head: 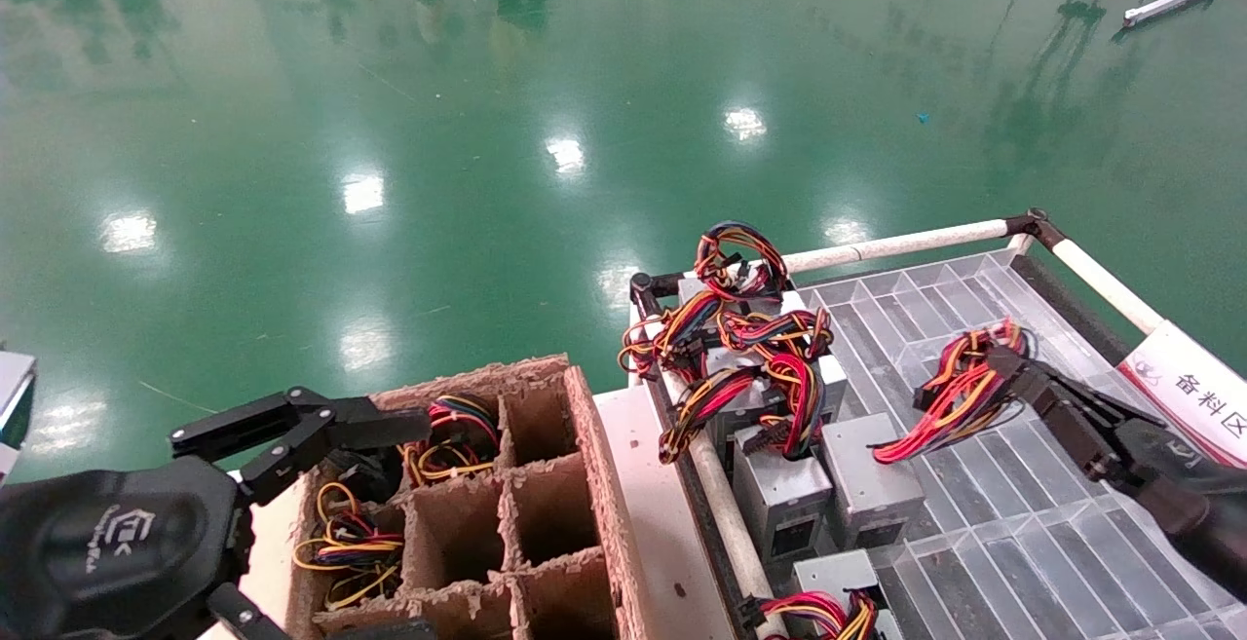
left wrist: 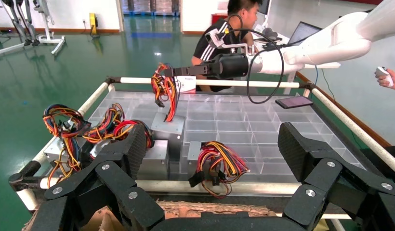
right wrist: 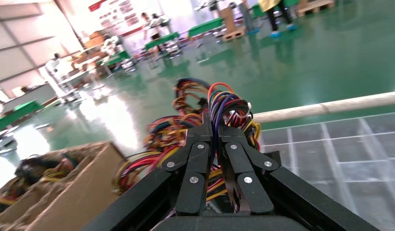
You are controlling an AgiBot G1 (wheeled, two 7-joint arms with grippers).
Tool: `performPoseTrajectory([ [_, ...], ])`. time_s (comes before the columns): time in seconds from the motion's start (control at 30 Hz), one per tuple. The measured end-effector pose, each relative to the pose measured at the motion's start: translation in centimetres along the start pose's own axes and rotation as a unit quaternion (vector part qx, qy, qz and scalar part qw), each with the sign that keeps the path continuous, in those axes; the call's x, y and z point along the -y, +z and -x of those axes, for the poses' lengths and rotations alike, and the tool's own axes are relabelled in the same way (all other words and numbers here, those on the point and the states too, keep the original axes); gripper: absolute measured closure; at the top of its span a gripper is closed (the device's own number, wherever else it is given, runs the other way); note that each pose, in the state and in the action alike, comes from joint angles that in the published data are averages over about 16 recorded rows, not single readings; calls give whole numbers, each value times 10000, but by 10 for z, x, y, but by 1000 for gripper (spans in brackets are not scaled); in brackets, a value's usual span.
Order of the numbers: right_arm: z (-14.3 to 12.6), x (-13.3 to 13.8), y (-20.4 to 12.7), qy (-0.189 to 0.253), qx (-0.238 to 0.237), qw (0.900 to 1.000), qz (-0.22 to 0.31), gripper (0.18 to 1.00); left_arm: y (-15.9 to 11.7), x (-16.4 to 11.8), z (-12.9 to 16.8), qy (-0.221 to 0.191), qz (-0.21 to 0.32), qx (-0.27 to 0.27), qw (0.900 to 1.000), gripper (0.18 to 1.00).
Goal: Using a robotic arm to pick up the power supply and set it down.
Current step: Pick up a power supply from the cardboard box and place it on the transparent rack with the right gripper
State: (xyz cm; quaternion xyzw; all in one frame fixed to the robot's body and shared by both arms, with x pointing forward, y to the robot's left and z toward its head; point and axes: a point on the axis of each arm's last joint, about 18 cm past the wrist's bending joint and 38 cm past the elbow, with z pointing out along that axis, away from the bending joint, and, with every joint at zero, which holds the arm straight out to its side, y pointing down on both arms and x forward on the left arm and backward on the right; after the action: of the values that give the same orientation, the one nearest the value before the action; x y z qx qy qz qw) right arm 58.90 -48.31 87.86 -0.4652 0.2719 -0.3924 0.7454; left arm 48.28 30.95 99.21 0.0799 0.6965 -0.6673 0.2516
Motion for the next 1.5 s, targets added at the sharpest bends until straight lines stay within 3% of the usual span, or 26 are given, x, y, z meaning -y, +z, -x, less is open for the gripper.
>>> performPoseTrajectory([
  [0.33, -4, -5, -1, -3, -189, 9998, -98, 983, 0, 0, 0, 0, 0, 0, 10000, 184],
  [1.5, 30, 14, 78, -389, 479, 9962, -621, 985, 0, 0, 0, 0, 0, 0, 10000, 184],
])
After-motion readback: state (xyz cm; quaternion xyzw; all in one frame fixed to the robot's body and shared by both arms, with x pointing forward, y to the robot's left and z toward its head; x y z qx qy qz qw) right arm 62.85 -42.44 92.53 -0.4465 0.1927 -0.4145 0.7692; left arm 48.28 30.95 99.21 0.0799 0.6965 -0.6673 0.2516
